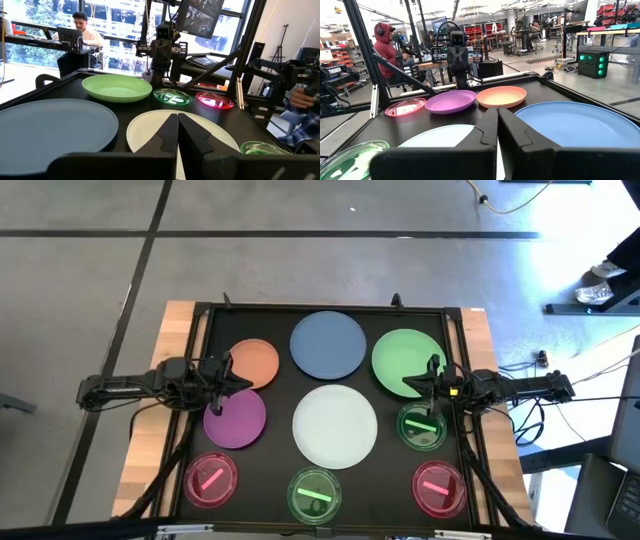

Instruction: Stack plastic plates

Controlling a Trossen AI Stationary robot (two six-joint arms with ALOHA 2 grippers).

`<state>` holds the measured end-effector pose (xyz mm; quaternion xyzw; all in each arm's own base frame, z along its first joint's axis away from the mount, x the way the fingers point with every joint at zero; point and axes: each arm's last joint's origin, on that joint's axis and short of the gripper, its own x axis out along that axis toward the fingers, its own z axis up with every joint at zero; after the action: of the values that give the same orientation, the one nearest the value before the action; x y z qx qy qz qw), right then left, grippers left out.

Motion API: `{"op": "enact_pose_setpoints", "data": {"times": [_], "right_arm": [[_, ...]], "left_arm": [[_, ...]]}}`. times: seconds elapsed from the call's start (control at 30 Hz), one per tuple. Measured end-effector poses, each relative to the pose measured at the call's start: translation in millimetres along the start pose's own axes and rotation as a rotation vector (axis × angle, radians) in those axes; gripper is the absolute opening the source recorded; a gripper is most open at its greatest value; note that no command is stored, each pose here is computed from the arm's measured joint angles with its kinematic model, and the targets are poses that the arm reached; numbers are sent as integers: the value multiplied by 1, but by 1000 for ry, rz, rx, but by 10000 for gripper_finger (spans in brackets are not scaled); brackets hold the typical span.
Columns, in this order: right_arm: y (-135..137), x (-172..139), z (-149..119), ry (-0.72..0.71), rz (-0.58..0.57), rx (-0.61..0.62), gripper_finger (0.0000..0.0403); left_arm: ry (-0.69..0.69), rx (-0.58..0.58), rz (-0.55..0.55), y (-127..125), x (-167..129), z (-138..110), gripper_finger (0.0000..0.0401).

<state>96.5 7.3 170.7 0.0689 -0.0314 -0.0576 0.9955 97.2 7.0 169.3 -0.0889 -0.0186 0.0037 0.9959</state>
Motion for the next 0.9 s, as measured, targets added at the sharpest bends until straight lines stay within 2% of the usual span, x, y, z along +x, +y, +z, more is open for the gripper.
{"op": "enact_pose_setpoints", "data": {"times": [0.3, 0.53, 0.63, 0.9], "right_arm": [[0, 0, 1, -14, -2, 4, 5], [0, -1, 12, -123, -15, 34, 5], [0, -1, 16, -165, -26, 48, 5], [0, -2, 17, -179, -26, 55, 5]], "left_arm": [[-8, 0, 11, 0, 0, 1, 4], [-81, 29, 204, 5, -1, 6, 4], [-115, 5, 228, 6, -1, 9, 4], [-293, 86, 289, 4, -4, 26, 4]]}}
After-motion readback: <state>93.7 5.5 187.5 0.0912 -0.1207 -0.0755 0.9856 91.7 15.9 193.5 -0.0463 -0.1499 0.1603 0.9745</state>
